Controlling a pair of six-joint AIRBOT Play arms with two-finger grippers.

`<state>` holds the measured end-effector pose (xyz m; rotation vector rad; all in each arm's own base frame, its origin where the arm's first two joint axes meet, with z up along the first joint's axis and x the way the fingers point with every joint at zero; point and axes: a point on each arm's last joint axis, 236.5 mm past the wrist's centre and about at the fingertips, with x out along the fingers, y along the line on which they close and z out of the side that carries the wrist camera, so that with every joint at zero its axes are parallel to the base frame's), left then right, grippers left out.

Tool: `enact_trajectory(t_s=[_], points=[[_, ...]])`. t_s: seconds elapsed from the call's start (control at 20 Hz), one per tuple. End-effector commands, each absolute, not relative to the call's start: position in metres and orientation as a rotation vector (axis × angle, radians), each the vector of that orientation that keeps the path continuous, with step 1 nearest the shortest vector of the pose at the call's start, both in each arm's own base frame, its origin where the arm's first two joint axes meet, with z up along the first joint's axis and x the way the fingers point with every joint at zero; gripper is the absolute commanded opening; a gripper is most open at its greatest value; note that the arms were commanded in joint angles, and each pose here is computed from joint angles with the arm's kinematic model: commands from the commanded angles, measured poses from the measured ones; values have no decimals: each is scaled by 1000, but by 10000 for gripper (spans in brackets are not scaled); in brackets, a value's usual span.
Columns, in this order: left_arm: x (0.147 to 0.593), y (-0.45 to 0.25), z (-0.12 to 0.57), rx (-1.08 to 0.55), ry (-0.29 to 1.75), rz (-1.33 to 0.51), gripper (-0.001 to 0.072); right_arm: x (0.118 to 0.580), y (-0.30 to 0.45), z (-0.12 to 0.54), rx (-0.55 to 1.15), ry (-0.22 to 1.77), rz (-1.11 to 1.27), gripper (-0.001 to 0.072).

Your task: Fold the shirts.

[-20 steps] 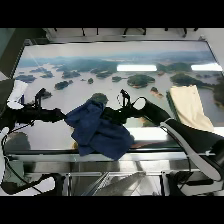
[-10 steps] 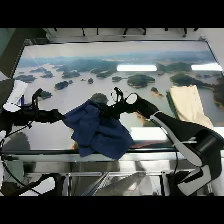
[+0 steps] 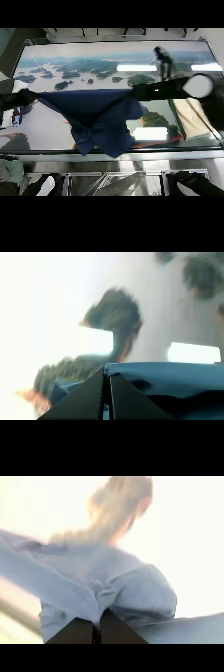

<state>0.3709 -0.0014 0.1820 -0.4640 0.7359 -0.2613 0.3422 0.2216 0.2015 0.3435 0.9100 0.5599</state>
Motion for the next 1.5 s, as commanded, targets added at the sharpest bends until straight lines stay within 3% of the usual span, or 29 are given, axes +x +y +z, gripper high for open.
enact_trajectory(t_s=[0.0, 0.25, 0.5, 0.6, 0.75, 0.95, 1.1, 1.25, 1.45], points=[[343, -21, 320, -358, 444, -281, 10, 309, 172, 284, 255, 689, 504, 20], [252, -58, 482, -86, 154, -283, 10, 257, 121, 394, 64, 490, 433, 20], [182, -52, 527, 83, 96, -172, 10, 221, 106, 485, 65, 248, 442, 20], [183, -27, 525, 88, 115, -67, 10, 220, 94, 472, -88, 274, 412, 20], [207, -33, 507, 108, 186, -140, 10, 229, 57, 421, -236, 482, 275, 20], [264, -33, 414, 158, 419, -161, 10, 270, 72, 402, -259, 515, 292, 20], [328, -20, 320, 260, 587, -84, 10, 349, 97, 355, -275, 578, 300, 19], [385, 0, 210, 402, 835, -85, 10, 434, 140, 257, -264, 752, 370, 19], [456, 3, 82, 267, 996, -167, 10, 517, 176, 106, -247, 953, 406, 19]])
